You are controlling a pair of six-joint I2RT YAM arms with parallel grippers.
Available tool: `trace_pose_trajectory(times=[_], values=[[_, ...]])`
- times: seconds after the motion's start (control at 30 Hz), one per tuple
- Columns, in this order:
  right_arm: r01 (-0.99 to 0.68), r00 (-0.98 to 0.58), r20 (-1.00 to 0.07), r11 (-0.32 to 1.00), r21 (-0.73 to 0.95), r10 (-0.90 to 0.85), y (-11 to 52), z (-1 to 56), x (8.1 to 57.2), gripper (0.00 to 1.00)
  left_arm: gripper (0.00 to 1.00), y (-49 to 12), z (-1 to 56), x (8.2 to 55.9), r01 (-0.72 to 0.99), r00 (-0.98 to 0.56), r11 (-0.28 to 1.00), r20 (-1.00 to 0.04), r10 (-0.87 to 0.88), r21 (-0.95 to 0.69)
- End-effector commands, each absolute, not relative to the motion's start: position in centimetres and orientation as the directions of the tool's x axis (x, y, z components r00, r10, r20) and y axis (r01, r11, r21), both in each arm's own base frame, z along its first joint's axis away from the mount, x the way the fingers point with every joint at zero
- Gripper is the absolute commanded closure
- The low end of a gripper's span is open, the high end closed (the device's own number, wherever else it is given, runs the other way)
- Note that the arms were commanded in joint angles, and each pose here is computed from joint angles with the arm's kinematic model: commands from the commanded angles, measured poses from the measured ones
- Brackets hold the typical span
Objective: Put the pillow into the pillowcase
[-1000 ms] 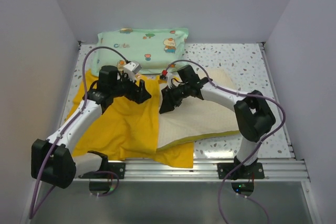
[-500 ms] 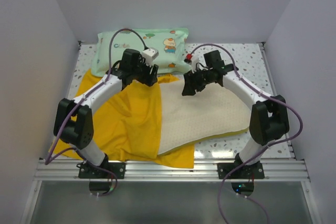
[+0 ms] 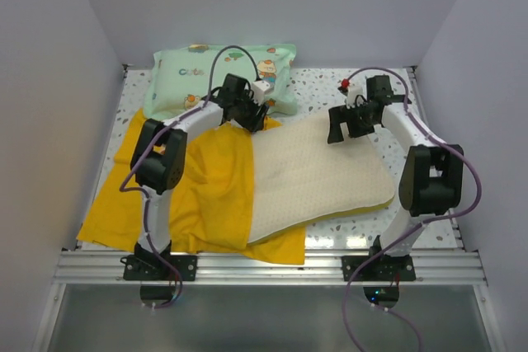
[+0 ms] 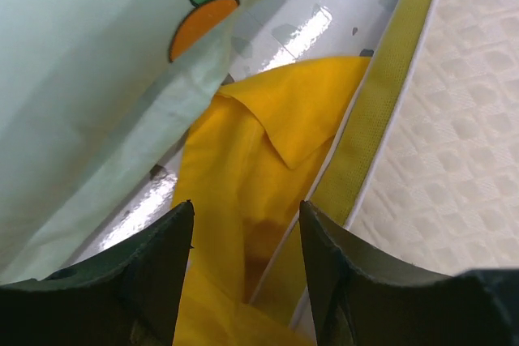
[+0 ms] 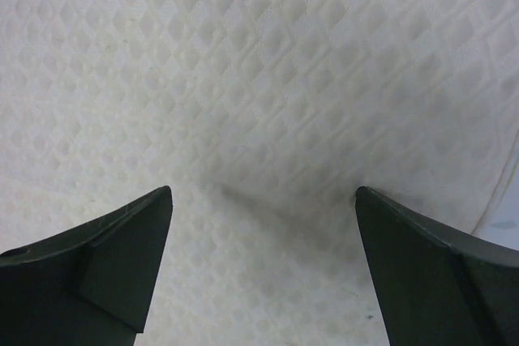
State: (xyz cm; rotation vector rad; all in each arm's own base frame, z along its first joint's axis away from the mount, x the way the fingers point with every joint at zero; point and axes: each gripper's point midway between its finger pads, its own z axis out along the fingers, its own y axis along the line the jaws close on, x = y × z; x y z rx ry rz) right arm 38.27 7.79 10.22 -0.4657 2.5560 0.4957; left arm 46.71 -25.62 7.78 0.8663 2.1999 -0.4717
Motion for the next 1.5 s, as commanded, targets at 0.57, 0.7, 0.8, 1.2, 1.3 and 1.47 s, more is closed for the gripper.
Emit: trace_pose_trajectory(times=[0.57, 0.7, 0.8, 1.2, 1.3, 1.47], values=[[-0.414, -0.902, -0.359, 0.720, 0.557, -0.241, 12.2, 7.8, 35.1, 0.80, 1.00, -40.7, 6.2, 45.7, 0.858, -0.405, 0.481, -0.813, 0.418, -0.181], [-0.370, -0.920, -0.350, 0.690, 0.622, -0.178, 13.4, 8.9, 34.6, 1.00, 1.00, -44.5, 10.1, 46.3, 0.852, -0.371, 0.480, -0.886, 0.277, -0.207], [-0.326, -0.927, -0.361, 0.703, 0.632, -0.105, 13.8, 9.0, 35.1, 1.00, 1.00, -45.7, 12.2, 47.4, 0.842, -0.360, 0.485, -0.915, 0.184, -0.234], [-0.690, -0.625, -0.687, 0.673, 0.265, -0.370, 12.0, 16.7, 34.7, 0.01, 0.24, -26.4, 25.2, 44.4, 0.786, -0.363, 0.601, -0.894, 0.264, -0.142], [-0.810, -0.491, -0.712, 0.563, 0.162, -0.502, 15.9, 17.9, 32.3, 0.01, 0.23, -20.4, 24.6, 39.8, 0.764, -0.450, 0.614, -0.844, 0.291, -0.196], [-0.932, -0.304, -0.687, 0.356, 0.071, -0.660, 23.3, 15.3, 26.7, 0.01, 0.23, -15.2, 21.5, 31.8, 0.816, -0.458, 0.554, -0.772, 0.440, -0.169]])
